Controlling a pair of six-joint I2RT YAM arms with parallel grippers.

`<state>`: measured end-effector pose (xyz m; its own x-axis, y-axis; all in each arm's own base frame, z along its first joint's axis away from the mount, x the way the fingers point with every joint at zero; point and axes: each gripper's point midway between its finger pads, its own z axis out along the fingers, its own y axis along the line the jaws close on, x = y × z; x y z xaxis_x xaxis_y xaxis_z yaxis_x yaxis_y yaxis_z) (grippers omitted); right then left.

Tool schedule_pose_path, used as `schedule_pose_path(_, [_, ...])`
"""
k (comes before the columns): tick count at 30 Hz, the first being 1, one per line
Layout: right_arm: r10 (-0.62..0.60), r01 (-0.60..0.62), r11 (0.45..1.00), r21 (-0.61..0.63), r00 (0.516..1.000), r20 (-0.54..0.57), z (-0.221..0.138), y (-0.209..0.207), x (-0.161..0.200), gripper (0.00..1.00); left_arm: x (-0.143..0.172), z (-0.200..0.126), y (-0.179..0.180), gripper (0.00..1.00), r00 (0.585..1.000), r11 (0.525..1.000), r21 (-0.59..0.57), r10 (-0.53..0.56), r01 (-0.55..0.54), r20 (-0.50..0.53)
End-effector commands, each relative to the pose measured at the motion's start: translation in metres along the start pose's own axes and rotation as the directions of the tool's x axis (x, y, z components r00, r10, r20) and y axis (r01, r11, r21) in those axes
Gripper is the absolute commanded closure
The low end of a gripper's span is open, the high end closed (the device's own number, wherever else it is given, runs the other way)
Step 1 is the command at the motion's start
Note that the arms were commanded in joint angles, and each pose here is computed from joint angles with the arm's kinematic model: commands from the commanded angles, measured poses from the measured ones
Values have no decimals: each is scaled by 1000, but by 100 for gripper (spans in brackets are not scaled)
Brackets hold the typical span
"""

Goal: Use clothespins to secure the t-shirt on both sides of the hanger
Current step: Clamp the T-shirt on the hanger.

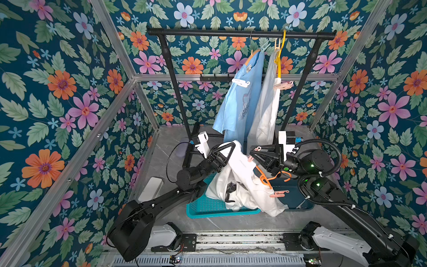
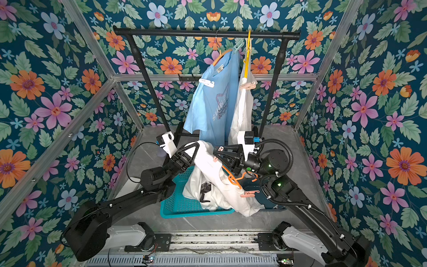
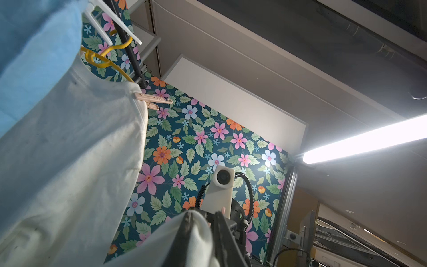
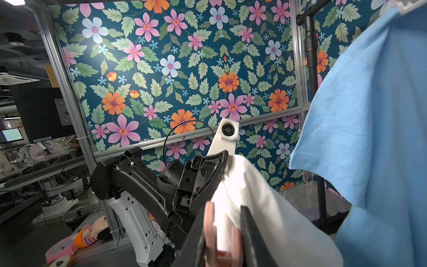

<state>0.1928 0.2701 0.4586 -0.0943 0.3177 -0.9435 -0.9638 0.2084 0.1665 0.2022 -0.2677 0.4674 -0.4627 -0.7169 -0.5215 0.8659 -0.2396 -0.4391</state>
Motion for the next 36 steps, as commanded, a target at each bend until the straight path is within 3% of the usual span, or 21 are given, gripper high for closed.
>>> schedule_pose_path(1, [24,-25,999,27,999,41,-4,-2,-6,100,-23,-2,-34,100,995,991,126,29,-41,97])
schedule_pose_path(12, [85,-99,992,83,984,157,-6,-16,-13,100,-19,0,-28,100,996,992,118,22,-32,86])
schedule_pose_path(20, [72,-77,996,43,991,109,8,-10,1,100,-20,6,-30,100,997,991,136,-2,-9,81])
schedule_pose_path(23, [77,-88,993,73,987,138,2,-15,5,100,-21,8,-32,100,997,989,148,1,-12,74])
schedule_pose_path(31, [33,-47,998,47,964,265,-9,0,-31,100,-15,9,-24,100,998,990,136,-39,31,53])
schedule_pose_path(36, [43,-56,997,52,973,225,1,-8,-16,100,-17,11,-29,100,998,988,152,-39,31,52])
